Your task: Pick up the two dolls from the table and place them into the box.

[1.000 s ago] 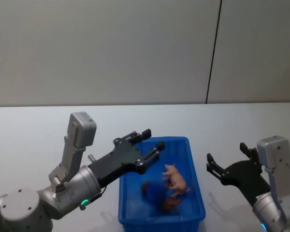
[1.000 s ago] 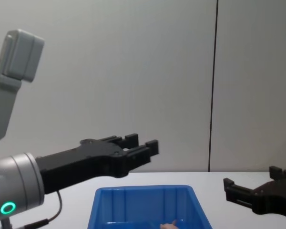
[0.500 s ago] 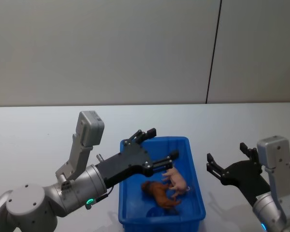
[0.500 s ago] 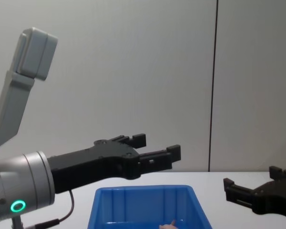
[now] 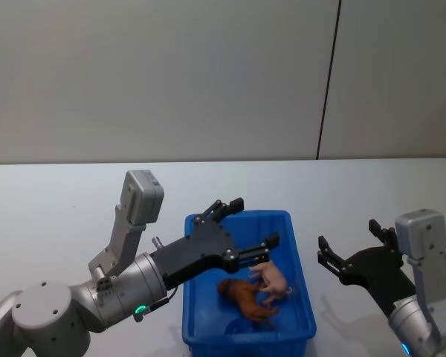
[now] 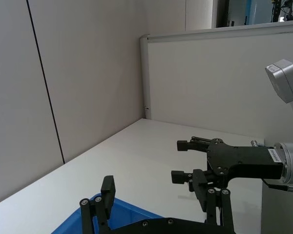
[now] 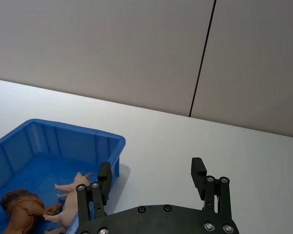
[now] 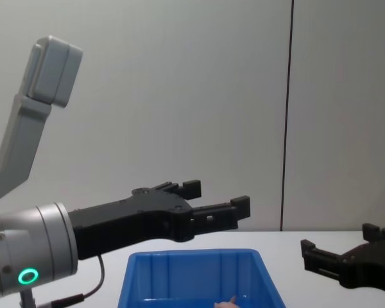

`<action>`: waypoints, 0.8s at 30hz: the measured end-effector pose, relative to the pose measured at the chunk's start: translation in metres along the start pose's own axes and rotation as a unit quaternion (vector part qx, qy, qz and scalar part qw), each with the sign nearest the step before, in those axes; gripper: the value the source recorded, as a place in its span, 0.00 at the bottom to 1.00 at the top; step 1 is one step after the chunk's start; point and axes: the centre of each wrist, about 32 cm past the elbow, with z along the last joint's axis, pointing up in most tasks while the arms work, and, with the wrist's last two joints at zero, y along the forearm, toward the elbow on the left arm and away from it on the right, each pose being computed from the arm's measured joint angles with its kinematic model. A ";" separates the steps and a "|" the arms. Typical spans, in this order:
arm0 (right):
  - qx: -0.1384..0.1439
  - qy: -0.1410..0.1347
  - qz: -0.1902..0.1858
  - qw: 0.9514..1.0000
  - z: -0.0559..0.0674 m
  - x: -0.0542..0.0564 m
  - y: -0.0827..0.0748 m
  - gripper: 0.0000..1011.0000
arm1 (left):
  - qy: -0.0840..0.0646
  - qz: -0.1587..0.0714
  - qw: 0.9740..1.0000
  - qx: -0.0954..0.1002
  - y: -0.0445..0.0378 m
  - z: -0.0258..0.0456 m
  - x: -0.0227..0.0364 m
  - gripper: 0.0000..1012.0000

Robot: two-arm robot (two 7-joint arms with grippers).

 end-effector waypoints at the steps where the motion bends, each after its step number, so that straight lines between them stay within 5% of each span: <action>1: 0.000 0.000 0.000 1.000 0.000 0.000 0.000 0.99 | 0.000 0.000 1.000 0.000 -0.0001 0.0000 0.0000 0.99; 24: 0.000 0.000 0.000 1.000 0.000 0.000 0.000 0.99 | 0.001 -0.004 1.000 0.001 -0.0010 0.0001 0.0001 0.99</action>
